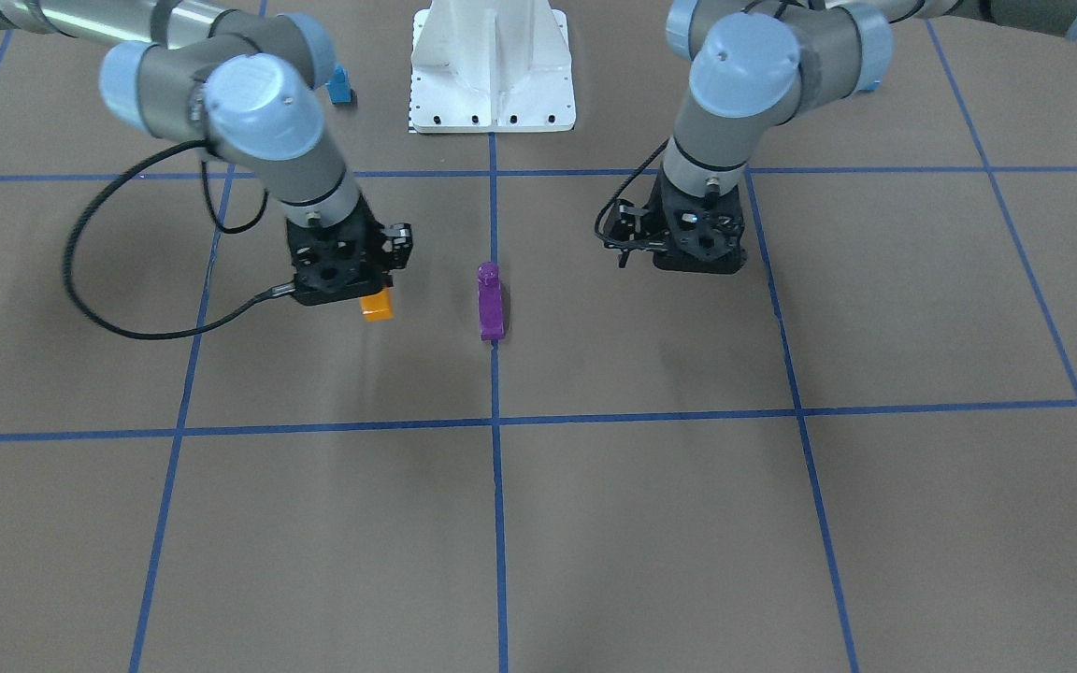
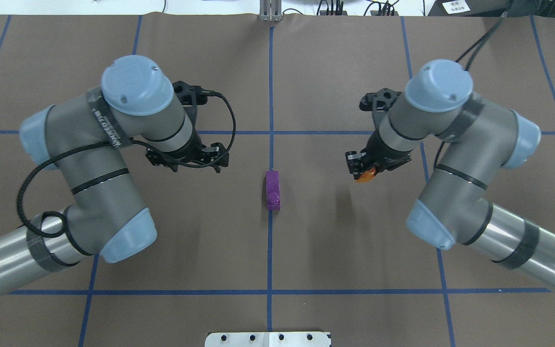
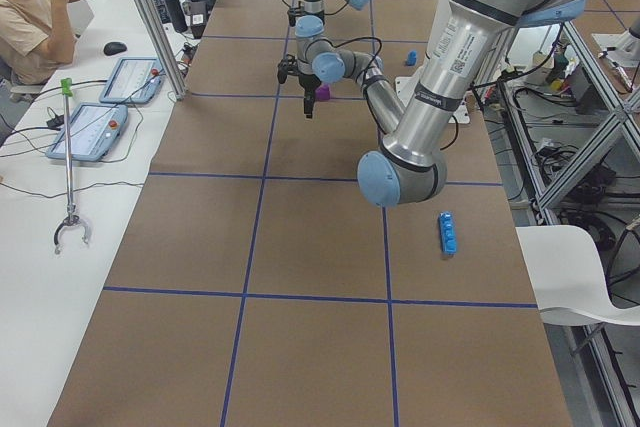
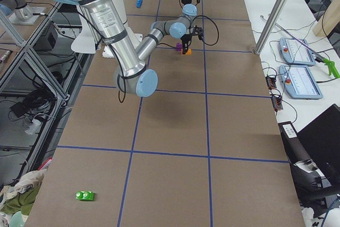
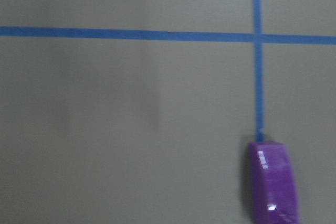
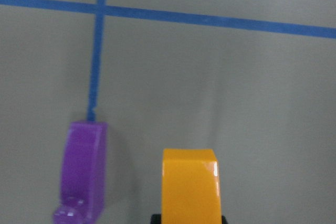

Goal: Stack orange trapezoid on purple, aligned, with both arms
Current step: 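Lift the orange block toward the purple block while the left arm withdraws, then align and lower the orange block onto the purple block with the right gripper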

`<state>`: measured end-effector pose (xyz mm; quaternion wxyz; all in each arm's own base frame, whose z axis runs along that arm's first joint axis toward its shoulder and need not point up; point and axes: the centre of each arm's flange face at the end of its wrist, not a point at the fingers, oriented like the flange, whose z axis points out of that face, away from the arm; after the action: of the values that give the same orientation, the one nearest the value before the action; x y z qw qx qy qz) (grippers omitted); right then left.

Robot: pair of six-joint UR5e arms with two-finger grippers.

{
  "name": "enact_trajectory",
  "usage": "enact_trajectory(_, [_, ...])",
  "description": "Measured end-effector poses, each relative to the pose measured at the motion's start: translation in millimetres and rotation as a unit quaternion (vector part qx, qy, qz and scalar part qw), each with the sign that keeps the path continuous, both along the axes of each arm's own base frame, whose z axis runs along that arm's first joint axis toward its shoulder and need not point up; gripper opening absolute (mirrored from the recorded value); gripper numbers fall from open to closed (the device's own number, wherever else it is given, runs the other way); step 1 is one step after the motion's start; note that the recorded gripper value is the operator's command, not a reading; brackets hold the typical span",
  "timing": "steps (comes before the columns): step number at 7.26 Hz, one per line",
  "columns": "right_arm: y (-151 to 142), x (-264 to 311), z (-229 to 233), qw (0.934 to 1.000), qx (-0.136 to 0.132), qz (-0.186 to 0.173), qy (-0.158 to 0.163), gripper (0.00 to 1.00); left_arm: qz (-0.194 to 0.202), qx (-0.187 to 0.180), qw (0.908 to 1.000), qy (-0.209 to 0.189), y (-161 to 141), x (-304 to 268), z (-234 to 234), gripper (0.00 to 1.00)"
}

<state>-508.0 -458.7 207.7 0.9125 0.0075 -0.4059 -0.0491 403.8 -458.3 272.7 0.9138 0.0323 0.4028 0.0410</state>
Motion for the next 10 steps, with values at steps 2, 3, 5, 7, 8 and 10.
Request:
enact_trajectory(2, [15,-59,-62,0.9999,-0.001,0.011,0.005,0.0,0.01,0.01,0.9997,-0.02,-1,-55,49,1.0])
enact_trajectory(3, [23,-71,-72,1.0,0.002,0.009,0.003,0.0,0.01,0.012,0.9995,-0.027,-2,-73,63,1.0])
enact_trajectory(5, [32,-82,-69,1.0,0.003,0.004,0.008,0.0,0.009,0.011,0.9994,-0.032,-2,-87,73,1.0])
enact_trajectory(7, [30,-89,-60,0.9998,0.003,0.005,0.018,0.0,0.009,0.01,0.9994,-0.033,-1,-88,74,1.0])
enact_trajectory(8, [29,-90,-56,0.9997,0.001,0.006,0.022,0.0,0.009,0.009,0.9994,-0.033,-1,-87,75,1.0])
enact_trajectory(10, [28,-91,-45,0.9996,-0.003,0.004,0.029,0.0,0.009,0.01,0.9994,-0.033,-1,-86,75,1.0])
